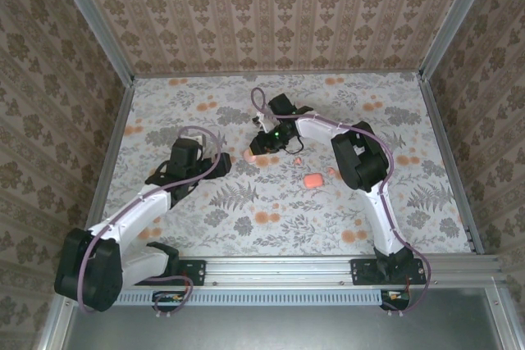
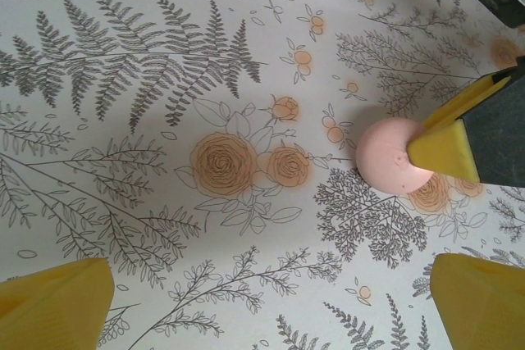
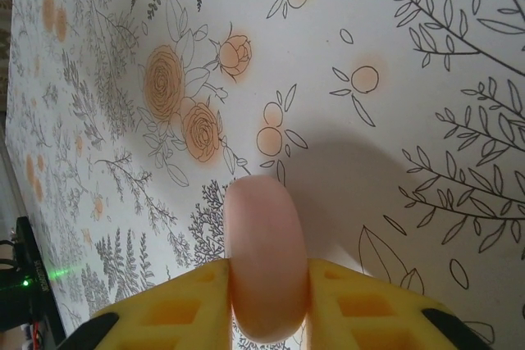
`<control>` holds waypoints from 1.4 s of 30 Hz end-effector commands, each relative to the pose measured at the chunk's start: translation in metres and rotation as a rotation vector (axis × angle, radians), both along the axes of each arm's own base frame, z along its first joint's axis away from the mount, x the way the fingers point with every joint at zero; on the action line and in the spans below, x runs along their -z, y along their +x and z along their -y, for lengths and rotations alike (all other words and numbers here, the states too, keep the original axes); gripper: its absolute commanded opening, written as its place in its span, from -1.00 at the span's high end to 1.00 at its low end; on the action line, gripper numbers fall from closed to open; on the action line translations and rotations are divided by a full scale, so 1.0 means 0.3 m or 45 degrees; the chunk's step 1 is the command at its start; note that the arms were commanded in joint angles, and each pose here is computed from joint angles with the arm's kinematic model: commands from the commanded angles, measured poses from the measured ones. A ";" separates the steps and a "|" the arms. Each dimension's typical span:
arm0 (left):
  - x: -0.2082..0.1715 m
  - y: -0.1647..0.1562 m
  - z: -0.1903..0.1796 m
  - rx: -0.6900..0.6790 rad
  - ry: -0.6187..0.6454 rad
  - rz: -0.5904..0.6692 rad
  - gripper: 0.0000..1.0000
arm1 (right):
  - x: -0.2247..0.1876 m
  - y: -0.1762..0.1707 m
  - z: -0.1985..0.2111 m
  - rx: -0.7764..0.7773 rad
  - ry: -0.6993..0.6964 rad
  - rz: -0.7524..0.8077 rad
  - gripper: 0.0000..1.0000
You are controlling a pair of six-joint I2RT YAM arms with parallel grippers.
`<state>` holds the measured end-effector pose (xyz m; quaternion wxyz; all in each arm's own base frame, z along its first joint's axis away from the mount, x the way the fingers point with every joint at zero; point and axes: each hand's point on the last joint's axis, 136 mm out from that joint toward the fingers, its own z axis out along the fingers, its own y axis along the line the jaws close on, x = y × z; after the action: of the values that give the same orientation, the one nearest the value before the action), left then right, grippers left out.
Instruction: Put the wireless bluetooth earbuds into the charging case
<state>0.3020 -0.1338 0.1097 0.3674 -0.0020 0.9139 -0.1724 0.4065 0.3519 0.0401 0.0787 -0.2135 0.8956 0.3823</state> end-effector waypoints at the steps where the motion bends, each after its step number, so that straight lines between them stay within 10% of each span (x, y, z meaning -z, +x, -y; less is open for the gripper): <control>1: -0.056 0.024 0.029 0.059 -0.013 0.058 -0.99 | 0.032 -0.007 0.017 0.010 -0.034 -0.059 0.44; 28: -0.233 -0.023 0.031 0.167 0.345 0.246 -1.00 | -0.144 0.027 0.109 0.142 -0.144 0.082 0.07; 42: -0.233 -0.051 0.155 0.371 0.392 0.381 -1.00 | -0.220 -0.278 0.484 0.325 -0.604 -0.023 -0.48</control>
<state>0.2864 -0.1721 0.1780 0.4468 0.1859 0.8716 -0.0780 0.3537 0.2516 0.1249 0.1239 -0.1461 0.9529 0.2351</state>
